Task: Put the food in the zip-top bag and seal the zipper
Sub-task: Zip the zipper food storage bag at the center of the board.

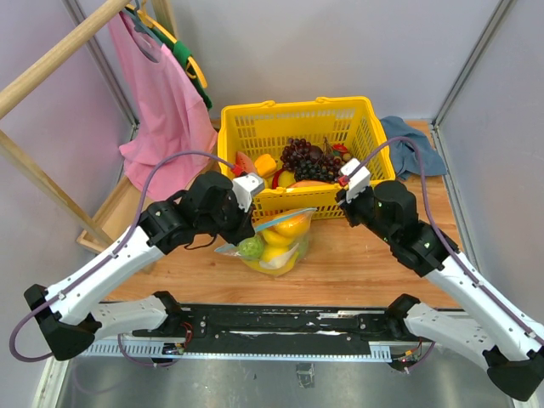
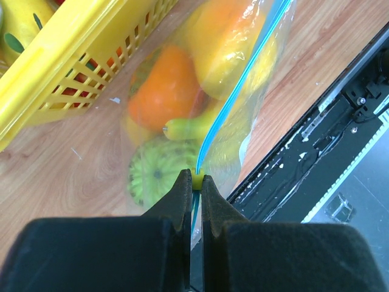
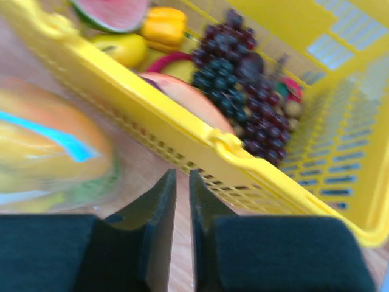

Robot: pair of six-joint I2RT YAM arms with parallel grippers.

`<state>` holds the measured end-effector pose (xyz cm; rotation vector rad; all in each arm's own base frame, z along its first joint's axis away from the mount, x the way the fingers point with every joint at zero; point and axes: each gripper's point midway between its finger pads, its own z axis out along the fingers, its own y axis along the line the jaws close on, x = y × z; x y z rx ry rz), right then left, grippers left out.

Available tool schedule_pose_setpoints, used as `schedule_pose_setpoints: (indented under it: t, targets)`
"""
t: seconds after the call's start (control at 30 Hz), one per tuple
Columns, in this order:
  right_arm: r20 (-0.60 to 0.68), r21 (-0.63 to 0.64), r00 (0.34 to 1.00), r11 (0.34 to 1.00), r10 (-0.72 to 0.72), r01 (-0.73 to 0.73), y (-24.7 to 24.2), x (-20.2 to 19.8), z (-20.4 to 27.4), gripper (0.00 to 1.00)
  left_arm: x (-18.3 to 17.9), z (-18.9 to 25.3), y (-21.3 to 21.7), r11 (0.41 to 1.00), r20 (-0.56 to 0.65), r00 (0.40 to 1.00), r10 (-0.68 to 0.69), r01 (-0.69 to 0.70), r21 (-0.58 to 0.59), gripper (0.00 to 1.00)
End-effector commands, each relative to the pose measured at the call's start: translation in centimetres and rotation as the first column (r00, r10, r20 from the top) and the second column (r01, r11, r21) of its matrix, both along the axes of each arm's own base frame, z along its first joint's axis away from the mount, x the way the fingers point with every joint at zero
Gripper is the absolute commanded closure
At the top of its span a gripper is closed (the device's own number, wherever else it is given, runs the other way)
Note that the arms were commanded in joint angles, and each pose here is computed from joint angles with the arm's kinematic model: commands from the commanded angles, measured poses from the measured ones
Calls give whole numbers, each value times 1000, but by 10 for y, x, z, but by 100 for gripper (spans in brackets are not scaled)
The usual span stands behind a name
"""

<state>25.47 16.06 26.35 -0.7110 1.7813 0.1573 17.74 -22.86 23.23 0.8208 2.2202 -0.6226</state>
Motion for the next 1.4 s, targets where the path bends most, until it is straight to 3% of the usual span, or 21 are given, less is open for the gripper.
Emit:
schedule_pose_setpoints:
  t: [0.0,0.13,0.33,0.9,1.2,1.37]
  targets:
    - [33,34,928,928,370,-371,49,-32,29,75,5,13,-7,999,44,999,-31,32,-27,100]
    - [60,52,846,844,530,-533,72,-49,40,59,8,18,-12,998,64,997,-51,54,-37,100]
    - [46,91,689,684,723,-724,103,-74,43,45,7,30,-22,992,89,992,-86,94,-87,100]
    - [24,107,506,501,862,-859,148,-78,22,41,-1,44,-48,962,130,972,-198,218,-164,100]
    - [-44,143,458,459,888,-877,158,-77,-8,50,-4,49,-54,950,153,962,-226,252,-183,100]
    - [-70,146,474,480,877,-865,157,-75,-17,71,-5,49,-52,951,156,962,-224,251,-182,100]
